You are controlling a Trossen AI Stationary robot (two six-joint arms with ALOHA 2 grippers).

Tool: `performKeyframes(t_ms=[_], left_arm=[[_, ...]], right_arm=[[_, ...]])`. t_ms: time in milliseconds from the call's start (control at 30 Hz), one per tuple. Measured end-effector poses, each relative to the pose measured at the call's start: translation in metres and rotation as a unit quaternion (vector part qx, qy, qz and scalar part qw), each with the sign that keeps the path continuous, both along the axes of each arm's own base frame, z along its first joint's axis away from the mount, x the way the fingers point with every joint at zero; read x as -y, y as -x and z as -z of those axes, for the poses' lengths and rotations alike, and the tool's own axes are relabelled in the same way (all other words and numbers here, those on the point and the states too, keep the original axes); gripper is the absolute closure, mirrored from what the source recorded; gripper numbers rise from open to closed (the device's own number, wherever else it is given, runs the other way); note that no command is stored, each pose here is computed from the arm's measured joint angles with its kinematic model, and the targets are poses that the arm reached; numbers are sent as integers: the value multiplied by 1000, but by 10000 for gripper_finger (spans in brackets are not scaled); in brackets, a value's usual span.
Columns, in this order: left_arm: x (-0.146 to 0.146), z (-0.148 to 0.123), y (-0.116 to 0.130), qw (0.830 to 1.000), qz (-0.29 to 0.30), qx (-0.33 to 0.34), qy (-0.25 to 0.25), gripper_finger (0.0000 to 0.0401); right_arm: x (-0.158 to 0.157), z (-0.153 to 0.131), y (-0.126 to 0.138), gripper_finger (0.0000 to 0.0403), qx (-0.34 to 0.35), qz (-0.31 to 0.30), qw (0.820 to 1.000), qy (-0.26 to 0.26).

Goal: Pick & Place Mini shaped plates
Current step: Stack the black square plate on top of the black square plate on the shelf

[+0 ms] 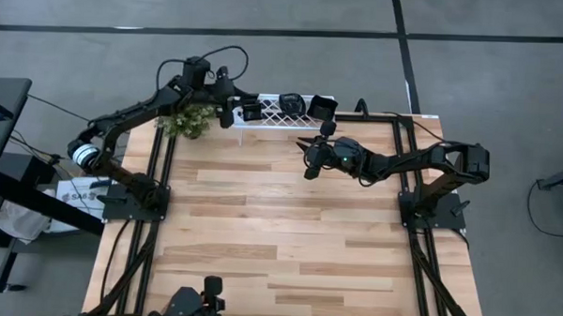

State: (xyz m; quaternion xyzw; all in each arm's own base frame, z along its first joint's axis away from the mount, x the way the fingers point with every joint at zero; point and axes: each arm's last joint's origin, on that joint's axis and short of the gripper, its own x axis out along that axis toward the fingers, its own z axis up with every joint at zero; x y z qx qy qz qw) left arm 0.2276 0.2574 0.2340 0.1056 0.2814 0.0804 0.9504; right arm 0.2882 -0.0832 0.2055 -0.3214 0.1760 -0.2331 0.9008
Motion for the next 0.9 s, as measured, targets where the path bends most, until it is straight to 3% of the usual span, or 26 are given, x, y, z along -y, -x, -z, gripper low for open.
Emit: performKeyframes(t_ms=[200, 633, 900], left_arm=[[-3, 10, -3, 1000, -6, -11, 15, 308], [-5, 6, -5, 999, -29, -9, -15, 309], [-3, 6, -4, 998, -47, 0, 28, 299]], right_arm=[[0, 0, 0, 338, -1, 0, 1000, -3], [4, 1, 1, 338, -1, 8, 1000, -8], [4, 1, 1, 338, -1, 8, 1000, -9]])
